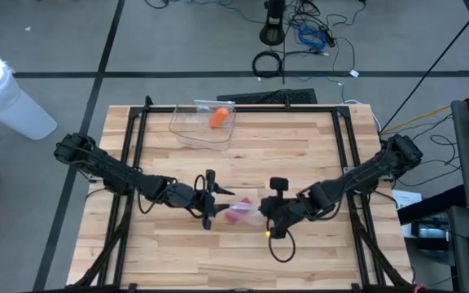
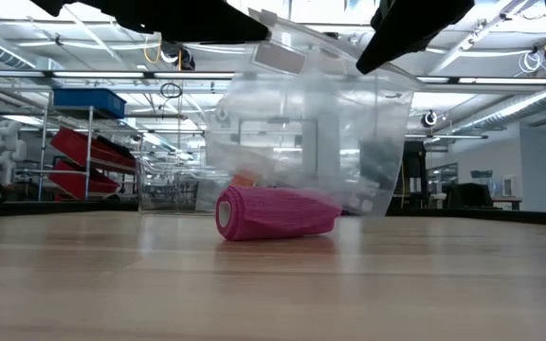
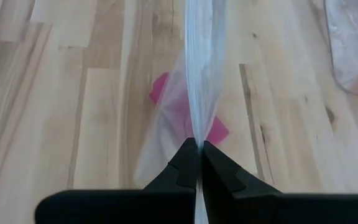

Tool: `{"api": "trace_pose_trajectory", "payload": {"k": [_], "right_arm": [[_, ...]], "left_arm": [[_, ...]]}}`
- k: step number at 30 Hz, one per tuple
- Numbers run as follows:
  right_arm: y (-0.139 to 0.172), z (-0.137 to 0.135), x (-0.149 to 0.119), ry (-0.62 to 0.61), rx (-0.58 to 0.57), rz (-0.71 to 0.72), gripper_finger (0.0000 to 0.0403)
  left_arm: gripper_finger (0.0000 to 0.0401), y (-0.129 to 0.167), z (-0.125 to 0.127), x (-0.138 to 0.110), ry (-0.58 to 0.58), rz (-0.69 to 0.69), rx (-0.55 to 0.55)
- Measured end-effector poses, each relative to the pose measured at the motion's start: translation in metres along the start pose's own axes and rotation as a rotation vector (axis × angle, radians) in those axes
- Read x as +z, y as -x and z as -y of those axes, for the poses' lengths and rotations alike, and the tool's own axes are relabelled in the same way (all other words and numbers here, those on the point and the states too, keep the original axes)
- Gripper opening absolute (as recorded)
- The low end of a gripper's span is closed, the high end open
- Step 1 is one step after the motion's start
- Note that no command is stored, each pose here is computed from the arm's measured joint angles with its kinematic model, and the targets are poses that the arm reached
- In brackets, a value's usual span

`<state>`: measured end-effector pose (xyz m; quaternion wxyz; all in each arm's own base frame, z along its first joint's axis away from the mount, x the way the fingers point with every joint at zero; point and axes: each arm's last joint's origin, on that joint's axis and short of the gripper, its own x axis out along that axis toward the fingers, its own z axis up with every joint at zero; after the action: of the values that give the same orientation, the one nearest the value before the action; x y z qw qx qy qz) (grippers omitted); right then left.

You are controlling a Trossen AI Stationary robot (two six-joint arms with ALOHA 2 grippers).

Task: Roll bandage
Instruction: Put the rolled pink bandage into the transparent zip bag

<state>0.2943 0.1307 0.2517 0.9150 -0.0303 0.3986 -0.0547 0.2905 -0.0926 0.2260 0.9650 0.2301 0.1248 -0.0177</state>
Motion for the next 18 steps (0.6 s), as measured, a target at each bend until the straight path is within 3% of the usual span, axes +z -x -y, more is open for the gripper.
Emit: {"api": "trace_pose_trajectory", "payload": {"k": [12,15,18], "right_arm": [[0.003,0.005,0.006,0.029,-0.086,0.069,0.0003],[0.009,0.007,0.008,0.018,-0.132,0.105,0.0022],[0.016,0.005,0.01,0.02,-0.117,0.137,0.0055]], "left_arm": [[0.0044,0.0,0.001,-0.004,-0.028,-0.036,-0.015],[0.0008,0.0,0.002,-0.004,-0.057,-0.033,-0.018],[0.0006,0.0,0.001,-0.004,-0.065,-0.042,-0.002]]}}
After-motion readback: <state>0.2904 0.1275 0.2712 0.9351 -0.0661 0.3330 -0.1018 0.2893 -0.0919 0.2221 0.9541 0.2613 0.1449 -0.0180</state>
